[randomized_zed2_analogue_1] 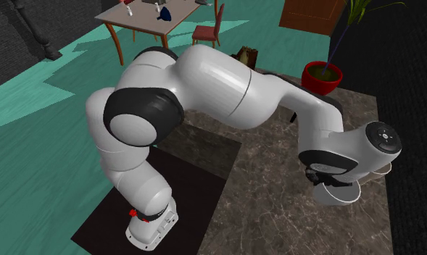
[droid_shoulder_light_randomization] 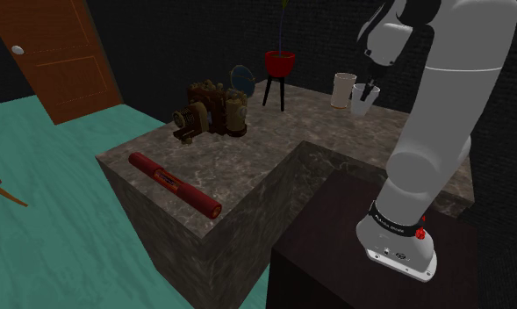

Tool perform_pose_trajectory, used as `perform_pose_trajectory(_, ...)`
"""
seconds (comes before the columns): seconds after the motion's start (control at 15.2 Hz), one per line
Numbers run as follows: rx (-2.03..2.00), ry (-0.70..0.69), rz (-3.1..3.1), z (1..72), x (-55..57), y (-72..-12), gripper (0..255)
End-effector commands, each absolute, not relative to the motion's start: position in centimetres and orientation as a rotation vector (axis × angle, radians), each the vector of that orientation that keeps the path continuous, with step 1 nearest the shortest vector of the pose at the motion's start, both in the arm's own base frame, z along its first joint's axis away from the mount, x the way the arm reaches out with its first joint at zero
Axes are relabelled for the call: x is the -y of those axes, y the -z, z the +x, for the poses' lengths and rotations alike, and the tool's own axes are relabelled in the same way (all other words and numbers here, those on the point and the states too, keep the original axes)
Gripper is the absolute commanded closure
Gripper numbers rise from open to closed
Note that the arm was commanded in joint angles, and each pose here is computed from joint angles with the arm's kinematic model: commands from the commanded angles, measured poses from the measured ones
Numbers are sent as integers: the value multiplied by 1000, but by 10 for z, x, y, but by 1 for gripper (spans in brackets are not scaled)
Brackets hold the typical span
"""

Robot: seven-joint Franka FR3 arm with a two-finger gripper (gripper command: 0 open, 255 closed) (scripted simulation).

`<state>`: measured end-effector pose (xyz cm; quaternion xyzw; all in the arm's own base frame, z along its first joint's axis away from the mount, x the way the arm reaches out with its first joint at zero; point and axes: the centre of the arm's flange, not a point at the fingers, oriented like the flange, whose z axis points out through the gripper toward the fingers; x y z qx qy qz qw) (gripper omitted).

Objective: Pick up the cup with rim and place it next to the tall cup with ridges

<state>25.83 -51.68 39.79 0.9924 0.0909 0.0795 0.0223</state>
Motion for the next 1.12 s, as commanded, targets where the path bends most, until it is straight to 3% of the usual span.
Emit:
perform_pose_trajectory(0.0, -281, -247, 3073, 258, 518, -388, 255)
perform_pose_trajectory(0.66, -281, -247, 3073, 258, 518, -377, 255)
perform_pose_trajectory(0.73, -281, -247, 3073, 258, 518, -377, 0)
perform_pose_trajectory(1.06, -281, -247, 3073, 258, 518, -377, 0)
